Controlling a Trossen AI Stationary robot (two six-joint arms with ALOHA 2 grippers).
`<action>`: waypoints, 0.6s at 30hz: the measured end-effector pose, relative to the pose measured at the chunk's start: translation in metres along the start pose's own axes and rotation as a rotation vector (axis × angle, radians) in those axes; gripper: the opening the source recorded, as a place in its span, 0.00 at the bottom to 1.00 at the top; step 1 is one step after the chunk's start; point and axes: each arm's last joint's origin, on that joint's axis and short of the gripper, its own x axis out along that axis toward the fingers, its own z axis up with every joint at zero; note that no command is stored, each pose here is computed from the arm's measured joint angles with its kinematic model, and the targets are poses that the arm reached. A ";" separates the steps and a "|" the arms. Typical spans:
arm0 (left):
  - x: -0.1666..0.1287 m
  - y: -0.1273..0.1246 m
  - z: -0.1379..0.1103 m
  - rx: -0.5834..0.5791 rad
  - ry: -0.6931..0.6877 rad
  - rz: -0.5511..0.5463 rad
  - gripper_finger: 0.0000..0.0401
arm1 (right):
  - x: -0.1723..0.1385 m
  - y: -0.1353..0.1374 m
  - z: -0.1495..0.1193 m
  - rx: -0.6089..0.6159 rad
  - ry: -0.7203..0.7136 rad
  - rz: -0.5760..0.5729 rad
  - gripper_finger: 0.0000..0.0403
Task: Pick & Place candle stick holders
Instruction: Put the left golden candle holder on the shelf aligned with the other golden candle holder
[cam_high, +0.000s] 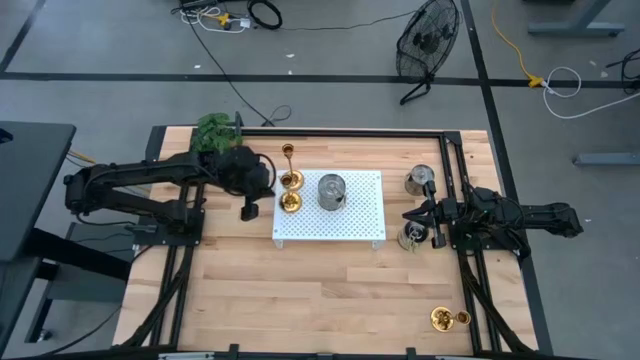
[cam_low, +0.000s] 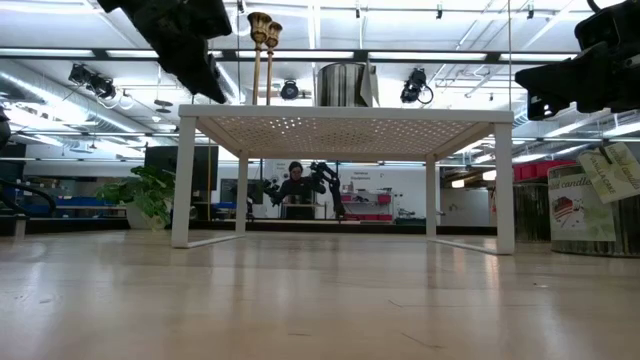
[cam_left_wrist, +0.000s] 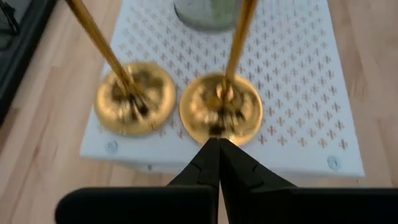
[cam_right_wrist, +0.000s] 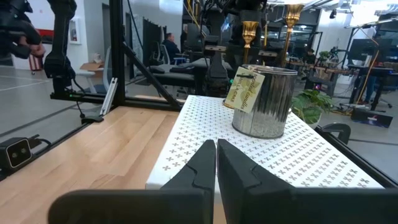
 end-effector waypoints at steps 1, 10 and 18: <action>0.000 0.000 -0.002 -0.001 0.015 -0.002 0.02 | 0.000 0.000 0.000 0.000 -0.001 0.000 0.05; -0.006 -0.001 -0.007 0.001 -0.014 0.005 0.01 | 0.000 0.000 0.000 0.000 0.000 0.000 0.05; 0.001 -0.003 -0.018 -0.013 -0.057 -0.001 0.01 | 0.000 0.000 0.000 0.000 -0.001 0.001 0.05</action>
